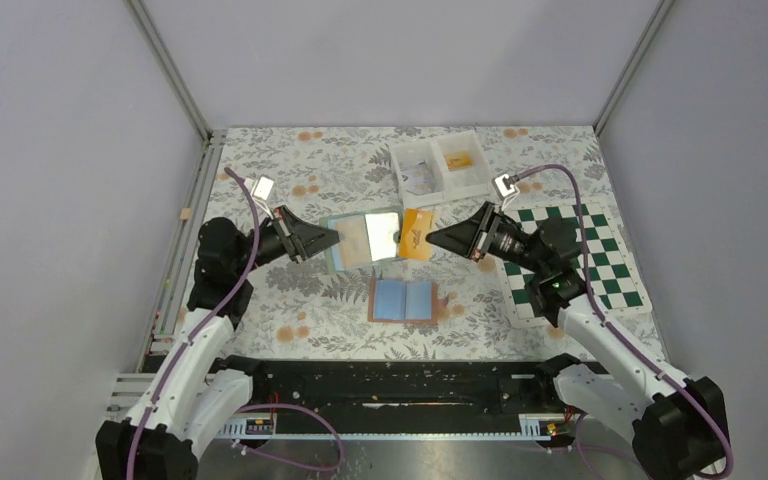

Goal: Take the credit cards out of the card holder
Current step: Place the credit card in the storage box.

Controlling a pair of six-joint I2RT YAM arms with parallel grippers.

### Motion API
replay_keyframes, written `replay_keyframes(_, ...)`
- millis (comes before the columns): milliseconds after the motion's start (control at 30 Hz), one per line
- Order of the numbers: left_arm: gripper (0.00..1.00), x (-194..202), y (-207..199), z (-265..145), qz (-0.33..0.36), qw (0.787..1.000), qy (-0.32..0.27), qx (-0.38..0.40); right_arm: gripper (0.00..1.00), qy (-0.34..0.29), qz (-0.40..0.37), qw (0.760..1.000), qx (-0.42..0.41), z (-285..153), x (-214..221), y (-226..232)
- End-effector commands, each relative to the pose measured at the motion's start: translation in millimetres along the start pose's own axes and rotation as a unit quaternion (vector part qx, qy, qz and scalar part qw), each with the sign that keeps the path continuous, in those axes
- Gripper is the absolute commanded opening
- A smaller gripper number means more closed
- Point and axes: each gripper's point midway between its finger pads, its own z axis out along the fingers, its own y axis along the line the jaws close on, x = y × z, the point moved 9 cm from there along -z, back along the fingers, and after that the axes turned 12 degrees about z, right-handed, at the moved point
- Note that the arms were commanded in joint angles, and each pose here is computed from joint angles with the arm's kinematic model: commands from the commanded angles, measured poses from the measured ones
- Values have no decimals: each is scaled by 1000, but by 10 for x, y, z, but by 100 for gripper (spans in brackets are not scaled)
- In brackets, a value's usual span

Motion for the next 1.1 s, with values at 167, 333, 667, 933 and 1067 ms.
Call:
replay_keyframes(167,0,73,286,-143,93,981,-9,-169,0,-245,-42,951,182,170,-810,-421)
replay_keyframes(333,0,180,280,-153,150,967,27,-206,0,-368,-31,899,233,405,-1361,-765)
replay_keyframes(667,0,341,191,-141,200,961,38,-189,0,-529,47,810,247,669,-2072,-1466)
replay_keyframes(933,0,353,196,-105,202,961,47,-185,0,-563,91,773,279,805,-2405,-1978)
replay_keyframes(1067,0,371,218,-83,199,961,56,-186,0,-575,96,763,280,811,-2557,-2112)
